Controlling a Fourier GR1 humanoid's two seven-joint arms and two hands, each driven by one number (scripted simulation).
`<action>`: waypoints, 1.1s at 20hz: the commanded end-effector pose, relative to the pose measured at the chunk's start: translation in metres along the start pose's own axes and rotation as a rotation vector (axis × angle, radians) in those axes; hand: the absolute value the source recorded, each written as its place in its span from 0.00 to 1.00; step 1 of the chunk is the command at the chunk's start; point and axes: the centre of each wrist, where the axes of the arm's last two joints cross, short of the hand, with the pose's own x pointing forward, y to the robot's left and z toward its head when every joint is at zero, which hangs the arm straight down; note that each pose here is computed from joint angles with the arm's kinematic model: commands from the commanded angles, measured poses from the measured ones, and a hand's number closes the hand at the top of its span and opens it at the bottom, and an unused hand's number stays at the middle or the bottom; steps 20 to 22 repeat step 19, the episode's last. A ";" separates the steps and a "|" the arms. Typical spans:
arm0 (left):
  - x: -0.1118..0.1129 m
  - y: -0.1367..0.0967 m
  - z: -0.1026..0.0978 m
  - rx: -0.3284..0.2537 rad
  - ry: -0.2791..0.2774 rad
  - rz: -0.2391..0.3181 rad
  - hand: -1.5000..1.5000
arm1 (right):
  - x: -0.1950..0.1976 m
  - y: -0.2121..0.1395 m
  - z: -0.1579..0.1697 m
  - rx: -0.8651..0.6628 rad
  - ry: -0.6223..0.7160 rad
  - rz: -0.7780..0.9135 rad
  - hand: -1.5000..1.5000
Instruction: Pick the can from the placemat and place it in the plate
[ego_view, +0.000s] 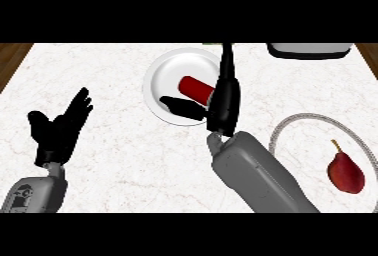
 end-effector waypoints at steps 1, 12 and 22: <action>-0.012 -0.011 0.000 0.012 -0.016 0.000 0.50 | -0.018 -0.023 0.003 0.005 -0.019 -0.018 0.00; 0.021 -0.002 0.007 0.004 -0.007 0.000 0.50 | -0.033 -0.063 0.014 -0.024 0.012 0.045 0.00; -0.020 0.003 -0.010 0.009 0.014 0.008 0.50 | -0.059 -0.097 0.009 -0.005 0.055 0.095 0.00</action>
